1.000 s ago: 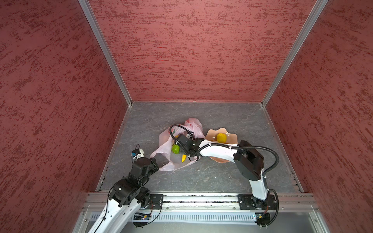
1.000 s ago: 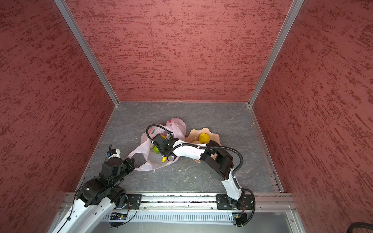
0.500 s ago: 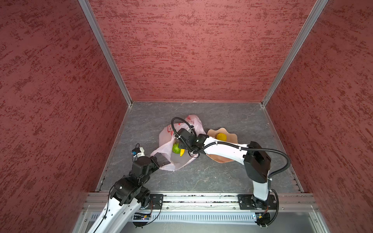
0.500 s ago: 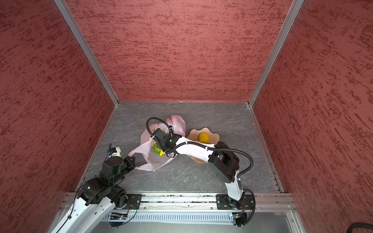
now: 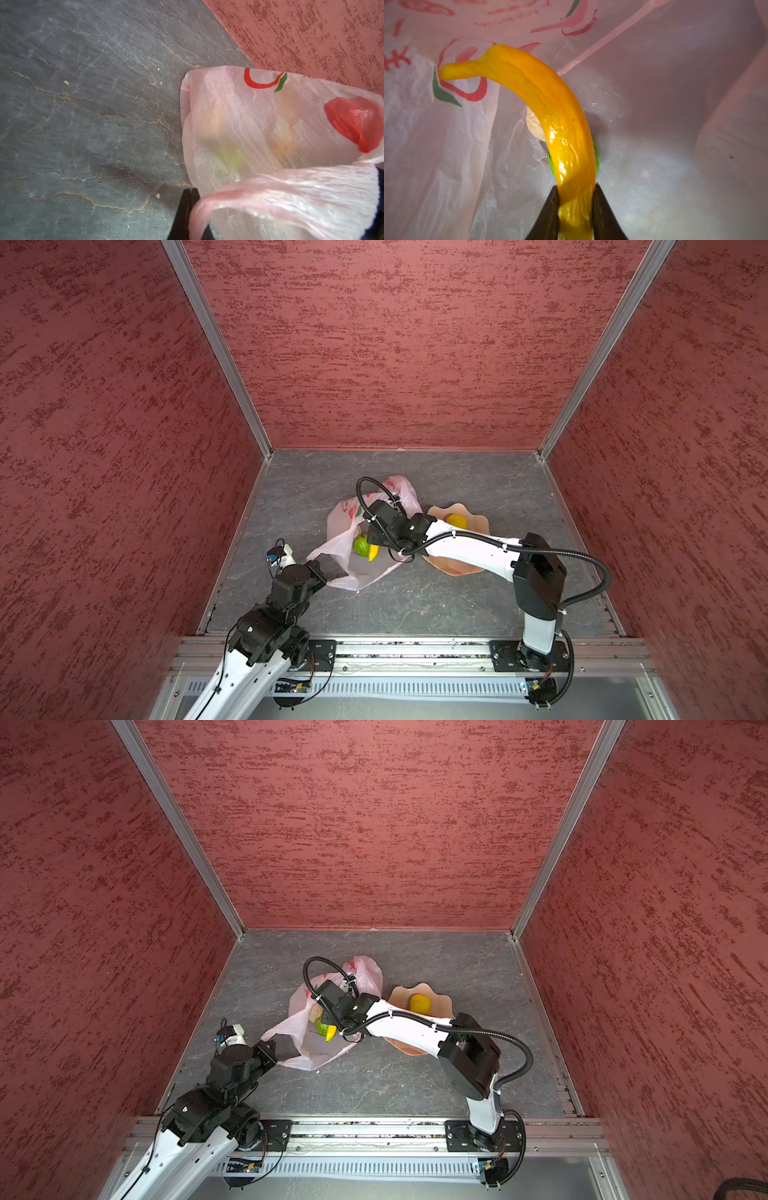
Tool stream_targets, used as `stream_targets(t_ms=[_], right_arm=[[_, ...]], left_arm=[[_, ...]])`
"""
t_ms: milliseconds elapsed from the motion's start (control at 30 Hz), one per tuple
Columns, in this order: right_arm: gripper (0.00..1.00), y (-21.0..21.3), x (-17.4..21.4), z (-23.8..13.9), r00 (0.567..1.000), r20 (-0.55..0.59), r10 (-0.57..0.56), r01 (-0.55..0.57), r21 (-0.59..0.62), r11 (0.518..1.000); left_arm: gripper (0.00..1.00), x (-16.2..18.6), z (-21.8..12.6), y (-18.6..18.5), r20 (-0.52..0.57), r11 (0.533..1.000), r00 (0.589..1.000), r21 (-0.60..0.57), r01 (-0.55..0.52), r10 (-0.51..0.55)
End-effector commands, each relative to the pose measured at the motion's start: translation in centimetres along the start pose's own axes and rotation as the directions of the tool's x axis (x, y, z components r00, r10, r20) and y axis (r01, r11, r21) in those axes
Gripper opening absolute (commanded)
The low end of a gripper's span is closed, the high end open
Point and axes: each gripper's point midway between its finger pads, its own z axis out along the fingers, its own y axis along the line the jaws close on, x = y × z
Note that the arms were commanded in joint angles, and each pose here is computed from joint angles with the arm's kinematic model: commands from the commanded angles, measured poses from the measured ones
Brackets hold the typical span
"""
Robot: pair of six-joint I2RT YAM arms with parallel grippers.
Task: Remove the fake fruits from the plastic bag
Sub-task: 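Lift the yellow banana up out of the bag with the right gripper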
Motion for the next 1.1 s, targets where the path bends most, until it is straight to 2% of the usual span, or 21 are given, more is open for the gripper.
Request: stream_targets(t_ms=[0, 333, 567, 833, 1067], right_arm=[[0.19, -0.5, -0.2, -1.6, 1.000, -0.010, -0.001, 0.001, 0.007, 1.000], [0.19, -1.6, 0.7, -3.8, 0.998, -0.069, -0.004, 0.006, 0.027, 1.000], [0.20, -3.1, 1.7, -5.5, 0.992, -0.108, -0.066, 0.069, 0.031, 0.997], [0.20, -2.7, 2.0, -6.7, 0.974, -0.139, -0.177, 0.176, -0.014, 0.984], [0.20, -3.6, 1.8, -7.3, 0.964, -0.148, -0.223, 0.228, 0.022, 0.973]], left_arm=[[0.05, -1.8, -0.9, -0.5, 0.076, 1.000, 0.997, 0.012, 0.011, -0.012], [0.05, -1.7, -0.4, -0.5, 0.090, 0.999, 0.996, 0.023, 0.025, -0.027], [0.05, -2.5, -0.7, -0.5, 0.126, 1.000, 0.992, 0.015, 0.021, -0.023], [0.05, -3.5, -1.4, -0.7, 0.157, 1.000, 0.987, 0.013, 0.021, -0.023], [0.05, -4.0, -1.6, -0.4, 0.182, 1.000, 0.983, -0.003, 0.028, -0.027]])
